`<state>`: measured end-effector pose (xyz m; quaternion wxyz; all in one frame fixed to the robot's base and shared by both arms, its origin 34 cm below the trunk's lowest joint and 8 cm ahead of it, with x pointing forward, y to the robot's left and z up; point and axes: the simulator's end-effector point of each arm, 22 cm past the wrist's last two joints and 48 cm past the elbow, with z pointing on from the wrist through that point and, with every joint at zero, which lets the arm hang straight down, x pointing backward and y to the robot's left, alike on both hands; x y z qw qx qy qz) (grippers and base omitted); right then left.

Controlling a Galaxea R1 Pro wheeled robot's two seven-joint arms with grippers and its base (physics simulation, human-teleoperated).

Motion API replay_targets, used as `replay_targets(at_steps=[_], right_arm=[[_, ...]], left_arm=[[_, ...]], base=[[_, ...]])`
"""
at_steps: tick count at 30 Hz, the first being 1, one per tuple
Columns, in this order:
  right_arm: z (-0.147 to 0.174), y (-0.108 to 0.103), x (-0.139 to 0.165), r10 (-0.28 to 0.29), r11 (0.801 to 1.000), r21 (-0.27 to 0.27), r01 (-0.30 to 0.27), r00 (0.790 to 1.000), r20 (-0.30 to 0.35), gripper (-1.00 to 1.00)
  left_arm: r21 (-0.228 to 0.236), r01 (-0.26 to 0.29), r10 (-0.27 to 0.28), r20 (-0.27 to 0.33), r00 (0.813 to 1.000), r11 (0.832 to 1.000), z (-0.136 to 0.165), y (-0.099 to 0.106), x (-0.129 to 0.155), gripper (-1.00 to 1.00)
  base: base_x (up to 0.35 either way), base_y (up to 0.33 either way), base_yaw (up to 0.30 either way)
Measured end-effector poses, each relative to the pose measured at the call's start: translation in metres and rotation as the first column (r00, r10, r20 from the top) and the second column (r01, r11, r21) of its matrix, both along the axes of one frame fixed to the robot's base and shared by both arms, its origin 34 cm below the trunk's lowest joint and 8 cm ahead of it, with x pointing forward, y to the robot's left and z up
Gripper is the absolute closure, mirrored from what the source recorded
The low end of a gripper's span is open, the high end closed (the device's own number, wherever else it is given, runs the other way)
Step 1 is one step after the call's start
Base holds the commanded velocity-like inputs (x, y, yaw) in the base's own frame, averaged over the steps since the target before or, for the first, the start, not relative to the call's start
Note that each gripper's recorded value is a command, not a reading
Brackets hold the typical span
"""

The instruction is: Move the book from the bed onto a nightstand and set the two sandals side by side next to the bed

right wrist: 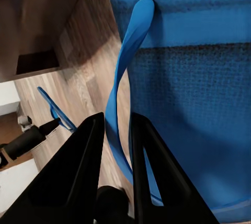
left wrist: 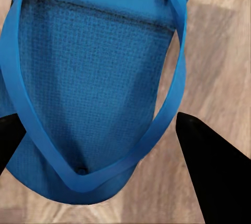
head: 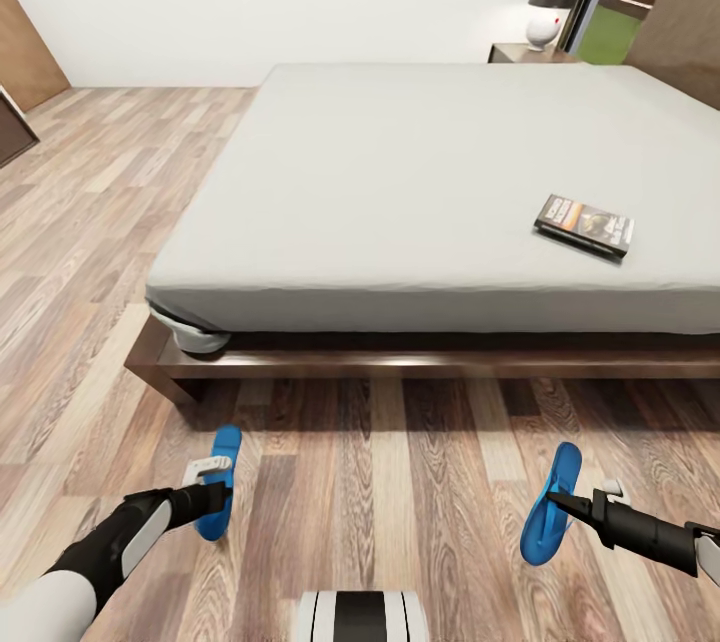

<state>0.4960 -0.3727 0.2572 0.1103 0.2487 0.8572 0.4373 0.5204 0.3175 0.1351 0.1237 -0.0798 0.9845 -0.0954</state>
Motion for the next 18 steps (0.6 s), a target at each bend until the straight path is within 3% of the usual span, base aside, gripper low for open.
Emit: replay_targets(at_steps=[5,9,14,18], right_arm=[[-0.009,0.0,-0.005,0.0,1.0,0.0,0.0,1.0,-0.02,1.0],[-0.016,0.0,-0.009,0.0,1.0,0.0,0.0,0.999,-0.037,1.0],[-0.024,0.0,-0.014,0.0,1.0,0.0,0.0,0.998,-0.057,1.0],[-0.031,0.0,-0.018,0.001,1.0,0.001,-0.001,0.997,-0.073,1.0]], left_arm=[[0.055,-0.013,0.014,-0.026,1.0,0.998,-0.005,0.01,0.009,1.0],[0.058,-0.01,0.015,-0.089,0.996,0.998,-0.012,0.011,0.001,1.0],[0.057,-0.01,0.016,-0.105,0.994,0.998,-0.014,0.013,0.014,1.0],[0.053,-0.007,0.015,-0.152,0.988,0.999,-0.02,0.013,0.006,1.0]], base=[[0.0,0.0,0.0],[0.0,0.0,0.0],[0.0,0.0,0.0],[0.0,0.0,0.0]])
